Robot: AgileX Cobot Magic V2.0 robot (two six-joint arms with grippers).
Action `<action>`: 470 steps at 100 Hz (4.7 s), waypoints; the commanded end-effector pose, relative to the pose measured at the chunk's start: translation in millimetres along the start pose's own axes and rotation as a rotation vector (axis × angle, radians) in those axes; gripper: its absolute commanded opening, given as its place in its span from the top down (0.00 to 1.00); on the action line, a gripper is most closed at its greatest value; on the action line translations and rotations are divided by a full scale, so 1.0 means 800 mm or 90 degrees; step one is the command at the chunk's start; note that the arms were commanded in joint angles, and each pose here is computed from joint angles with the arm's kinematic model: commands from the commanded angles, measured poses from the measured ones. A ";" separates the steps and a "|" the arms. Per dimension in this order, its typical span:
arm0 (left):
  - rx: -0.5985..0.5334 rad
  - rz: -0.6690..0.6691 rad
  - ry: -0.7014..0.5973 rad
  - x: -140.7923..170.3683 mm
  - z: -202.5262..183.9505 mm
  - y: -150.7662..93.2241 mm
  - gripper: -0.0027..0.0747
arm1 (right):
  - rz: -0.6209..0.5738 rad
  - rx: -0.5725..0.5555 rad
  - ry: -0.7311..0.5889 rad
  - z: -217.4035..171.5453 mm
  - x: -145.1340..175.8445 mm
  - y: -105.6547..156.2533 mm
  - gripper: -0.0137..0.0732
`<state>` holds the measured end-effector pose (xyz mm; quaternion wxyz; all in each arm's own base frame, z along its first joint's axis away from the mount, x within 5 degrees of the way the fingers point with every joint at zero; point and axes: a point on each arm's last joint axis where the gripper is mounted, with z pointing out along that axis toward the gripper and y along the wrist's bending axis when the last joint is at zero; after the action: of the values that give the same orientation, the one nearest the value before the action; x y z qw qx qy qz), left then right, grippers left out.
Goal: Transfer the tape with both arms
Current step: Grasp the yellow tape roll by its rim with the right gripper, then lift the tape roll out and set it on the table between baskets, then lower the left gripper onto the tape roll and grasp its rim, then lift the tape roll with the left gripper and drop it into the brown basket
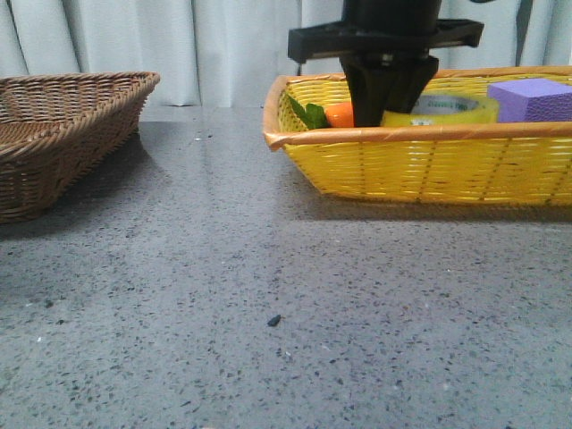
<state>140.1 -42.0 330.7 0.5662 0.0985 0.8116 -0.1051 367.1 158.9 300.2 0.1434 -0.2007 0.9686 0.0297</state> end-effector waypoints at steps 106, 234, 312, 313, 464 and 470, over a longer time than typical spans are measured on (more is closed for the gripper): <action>0.007 -0.007 -0.072 -0.025 -0.006 -0.003 0.99 | -0.281 -0.171 -0.101 -0.104 0.055 0.232 0.89; 0.072 0.049 -0.030 -0.032 -0.022 -0.016 0.86 | -0.262 -0.158 -0.274 -0.190 0.072 0.194 0.92; 0.369 0.147 0.135 -0.044 0.027 -0.107 0.51 | -0.117 -0.049 -0.615 -0.374 0.167 0.058 0.92; 0.377 0.151 0.141 -0.044 0.029 -0.111 0.51 | -0.117 -0.049 -0.613 -0.373 0.167 0.058 0.92; 0.478 0.282 0.411 0.020 0.116 -0.193 0.99 | -0.131 -0.019 -0.567 -0.340 0.160 0.060 0.92; 0.488 0.285 0.400 0.006 0.108 -0.193 0.99 | -0.131 -0.019 -0.567 -0.340 0.160 0.060 0.92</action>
<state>178.4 -213.4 269.3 0.1835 0.4971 0.8222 -0.2077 167.5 129.9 508.1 0.4980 -0.2766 0.8149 0.1071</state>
